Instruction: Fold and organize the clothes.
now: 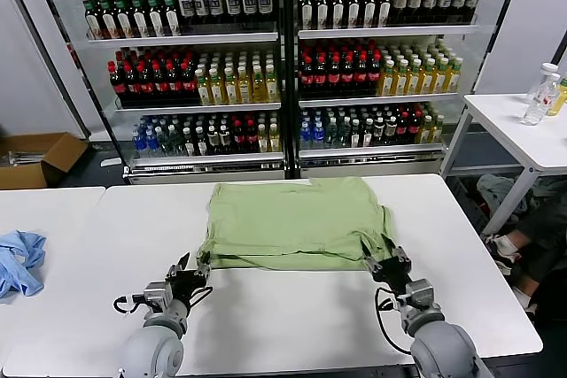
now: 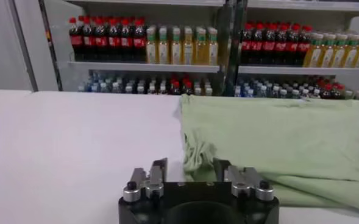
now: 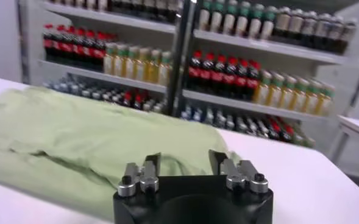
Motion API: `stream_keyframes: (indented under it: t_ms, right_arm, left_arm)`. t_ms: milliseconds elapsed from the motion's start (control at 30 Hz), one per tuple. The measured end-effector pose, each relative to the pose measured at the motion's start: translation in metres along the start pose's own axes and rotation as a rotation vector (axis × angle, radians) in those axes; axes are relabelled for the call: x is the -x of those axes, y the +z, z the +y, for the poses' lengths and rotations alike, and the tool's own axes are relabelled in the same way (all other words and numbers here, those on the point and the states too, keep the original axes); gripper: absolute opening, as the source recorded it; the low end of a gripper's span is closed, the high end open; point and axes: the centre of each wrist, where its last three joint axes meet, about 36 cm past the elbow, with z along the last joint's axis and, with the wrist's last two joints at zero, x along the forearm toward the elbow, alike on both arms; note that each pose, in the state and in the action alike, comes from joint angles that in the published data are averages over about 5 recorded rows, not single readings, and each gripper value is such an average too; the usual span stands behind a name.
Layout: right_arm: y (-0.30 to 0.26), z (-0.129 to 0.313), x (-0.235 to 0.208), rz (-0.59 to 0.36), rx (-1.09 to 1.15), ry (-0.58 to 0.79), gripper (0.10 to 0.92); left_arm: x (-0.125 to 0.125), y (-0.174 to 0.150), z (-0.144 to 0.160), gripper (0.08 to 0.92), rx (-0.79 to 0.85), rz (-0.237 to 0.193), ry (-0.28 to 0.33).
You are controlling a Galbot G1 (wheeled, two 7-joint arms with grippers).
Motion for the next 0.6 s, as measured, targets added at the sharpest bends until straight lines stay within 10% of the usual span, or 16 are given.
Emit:
stream_keyframes:
  t_ms: [233,600]
  right_arm:
    - [0.005,-0.001,0.008,0.072,0.076,-0.017,0.719]
    - [0.010,-0.006,0.020,0.098,0.111,-0.059,0.399]
  left_arm:
    - [0.008,0.004,-0.002,0.746,-0.001,0.020,0.012]
    - [0.020,0.007,0.002,0.447,-0.033,0.050,0.052]
